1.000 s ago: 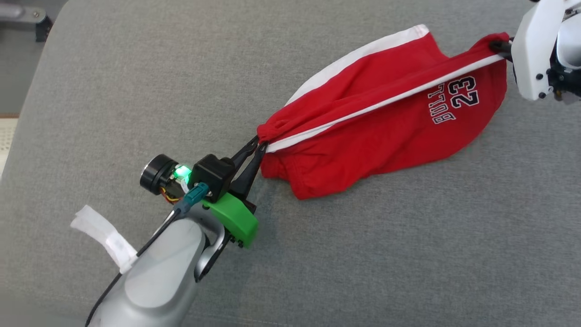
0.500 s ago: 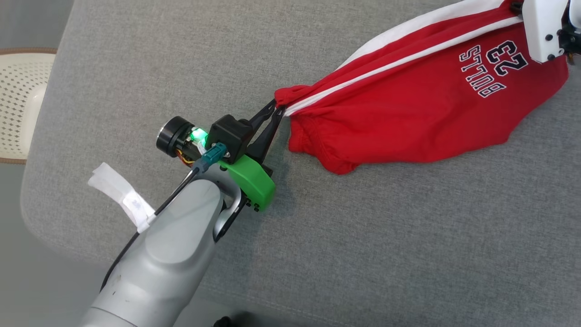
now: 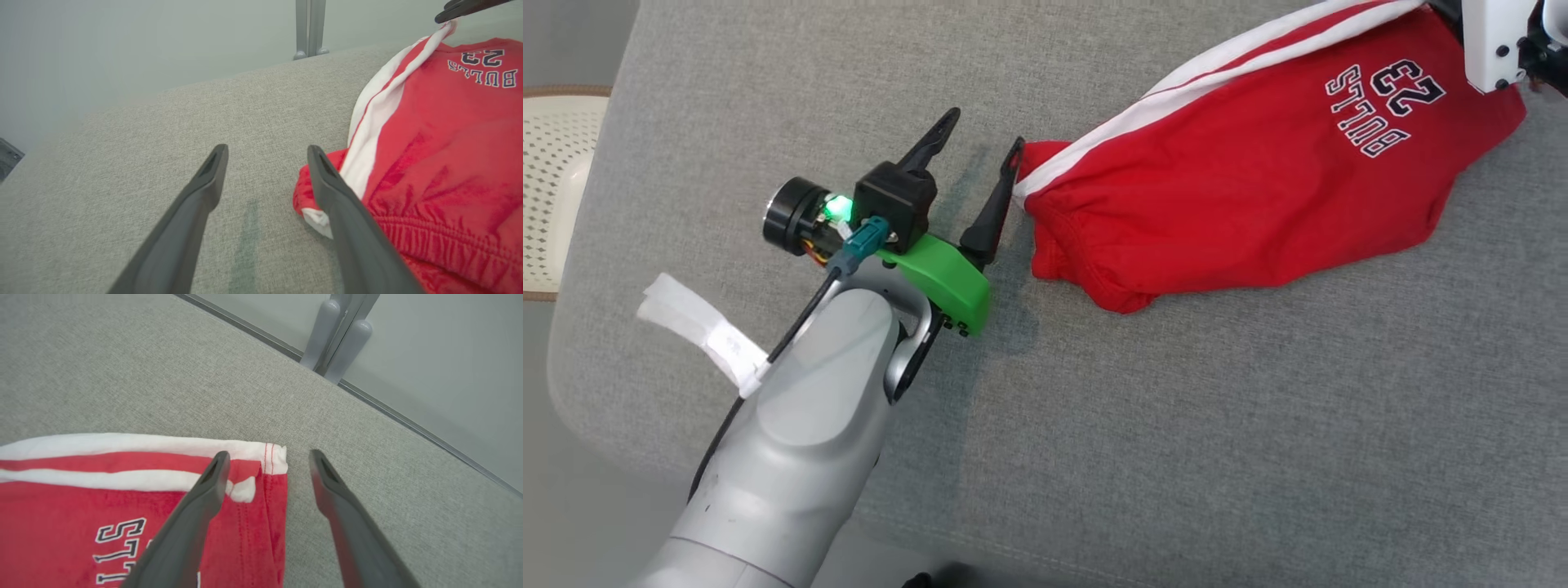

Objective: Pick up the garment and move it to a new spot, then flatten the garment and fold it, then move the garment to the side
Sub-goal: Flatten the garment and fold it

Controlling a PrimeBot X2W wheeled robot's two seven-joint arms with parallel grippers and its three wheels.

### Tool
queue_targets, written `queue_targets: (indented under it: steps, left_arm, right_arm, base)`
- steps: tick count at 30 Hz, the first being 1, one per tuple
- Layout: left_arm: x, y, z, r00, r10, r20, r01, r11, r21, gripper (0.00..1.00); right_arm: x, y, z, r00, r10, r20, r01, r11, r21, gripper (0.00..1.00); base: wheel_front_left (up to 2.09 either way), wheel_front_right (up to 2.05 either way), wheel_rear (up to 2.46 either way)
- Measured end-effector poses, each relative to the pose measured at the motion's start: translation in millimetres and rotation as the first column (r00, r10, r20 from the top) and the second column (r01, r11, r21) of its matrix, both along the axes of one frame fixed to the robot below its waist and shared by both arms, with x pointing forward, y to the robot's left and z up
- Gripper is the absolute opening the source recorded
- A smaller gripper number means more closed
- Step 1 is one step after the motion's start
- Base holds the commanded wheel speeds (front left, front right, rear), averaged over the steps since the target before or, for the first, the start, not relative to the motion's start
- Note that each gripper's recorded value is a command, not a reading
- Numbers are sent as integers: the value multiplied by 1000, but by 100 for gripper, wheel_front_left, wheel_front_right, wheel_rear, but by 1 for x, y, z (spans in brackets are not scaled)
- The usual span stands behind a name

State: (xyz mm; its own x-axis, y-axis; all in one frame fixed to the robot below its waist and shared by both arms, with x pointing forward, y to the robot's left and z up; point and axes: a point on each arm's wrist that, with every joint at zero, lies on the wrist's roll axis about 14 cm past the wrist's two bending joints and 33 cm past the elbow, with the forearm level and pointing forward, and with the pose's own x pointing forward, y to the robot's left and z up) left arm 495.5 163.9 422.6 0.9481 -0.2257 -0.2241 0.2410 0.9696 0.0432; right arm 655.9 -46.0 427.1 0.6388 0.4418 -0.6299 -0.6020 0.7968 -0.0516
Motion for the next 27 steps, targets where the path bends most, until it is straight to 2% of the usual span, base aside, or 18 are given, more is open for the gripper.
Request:
queue_targets:
  steps: [9,14,17,21,27]
  left_arm:
    - [-8,13,30,994,59,87,-58,998,-20,100]
    - [-19,20,62,976,122,179,-111,991,-74,100]
    - [-27,18,77,964,149,219,-124,984,-124,100]
    - [-43,15,86,952,192,238,-144,968,-208,100]
    - [-59,-2,93,949,187,255,-114,954,-276,100]
  right_arm:
    - [-16,3,44,987,-30,159,5,988,155,100]
    - [-45,8,74,959,-57,279,-34,950,309,100]
    - [-61,-2,88,946,-147,290,5,899,438,100]
    - [-94,-24,96,912,-207,354,5,869,495,100]
    - [-132,-50,91,890,-326,319,89,811,578,100]
  base:
    - [0,0,0]
    - [0,0,0]
    - [0,0,0]
    - [0,0,0]
    - [0,0,0]
